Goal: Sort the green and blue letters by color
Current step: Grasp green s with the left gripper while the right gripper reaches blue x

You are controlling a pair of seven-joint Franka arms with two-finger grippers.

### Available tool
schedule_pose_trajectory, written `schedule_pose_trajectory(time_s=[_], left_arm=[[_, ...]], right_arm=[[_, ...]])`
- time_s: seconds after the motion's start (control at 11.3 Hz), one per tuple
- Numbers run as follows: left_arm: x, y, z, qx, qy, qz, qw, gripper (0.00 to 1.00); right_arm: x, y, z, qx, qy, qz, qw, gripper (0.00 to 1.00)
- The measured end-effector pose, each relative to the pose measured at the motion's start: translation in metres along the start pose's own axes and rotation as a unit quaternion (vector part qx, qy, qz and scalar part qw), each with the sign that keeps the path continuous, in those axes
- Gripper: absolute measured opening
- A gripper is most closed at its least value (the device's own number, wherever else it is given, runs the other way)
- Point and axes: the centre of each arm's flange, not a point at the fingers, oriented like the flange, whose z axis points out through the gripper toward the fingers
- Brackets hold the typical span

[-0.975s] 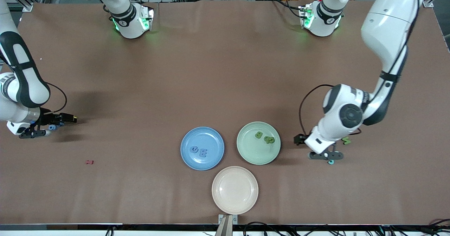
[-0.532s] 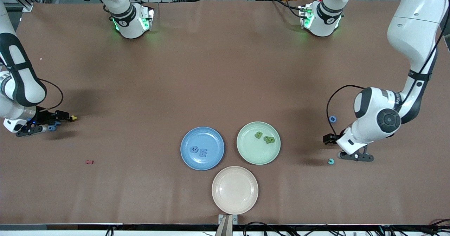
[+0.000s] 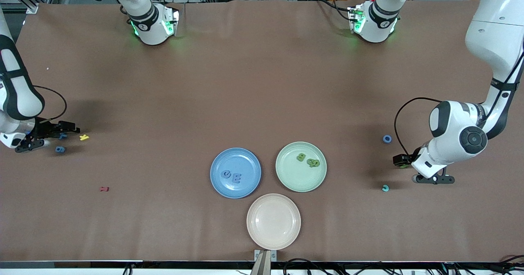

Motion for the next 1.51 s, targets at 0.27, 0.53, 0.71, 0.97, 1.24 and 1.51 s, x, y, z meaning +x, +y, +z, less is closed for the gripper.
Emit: schedule_pose_trajectory(time_s=[0.27,0.53,0.71,0.97,1.24,1.51], left_arm=[[-0.001,0.000,0.009,-0.006,0.009,-0.018,1.000,1.00],[-0.005,0.004,0.025,-0.017,0.023,-0.019,0.999,1.00],[-0.007,0.005,0.032,-0.022,0.031,-0.020,0.999,1.00],[-0.011,-0.003,0.038,-0.023,0.030,-0.027,0.999,0.84],[-0.011,-0.008,0.033,-0.022,0.032,-0.029,0.999,0.44],[-0.012,-0.007,0.029,-0.019,0.035,-0.026,0.999,0.36]], right_arm=[[0.003,0.010,-0.021,-0.031,-0.004,-0.045,0.998,1.00],[0.006,0.017,-0.035,-0.052,-0.005,-0.087,0.995,1.00],[0.006,0.021,-0.039,-0.066,-0.013,-0.108,0.992,1.00],[0.008,0.032,-0.045,-0.099,0.022,-0.105,0.989,1.00],[0.001,0.043,-0.033,-0.097,0.034,-0.049,0.993,1.00],[0.002,0.036,-0.022,-0.087,0.032,-0.019,0.995,1.00]])
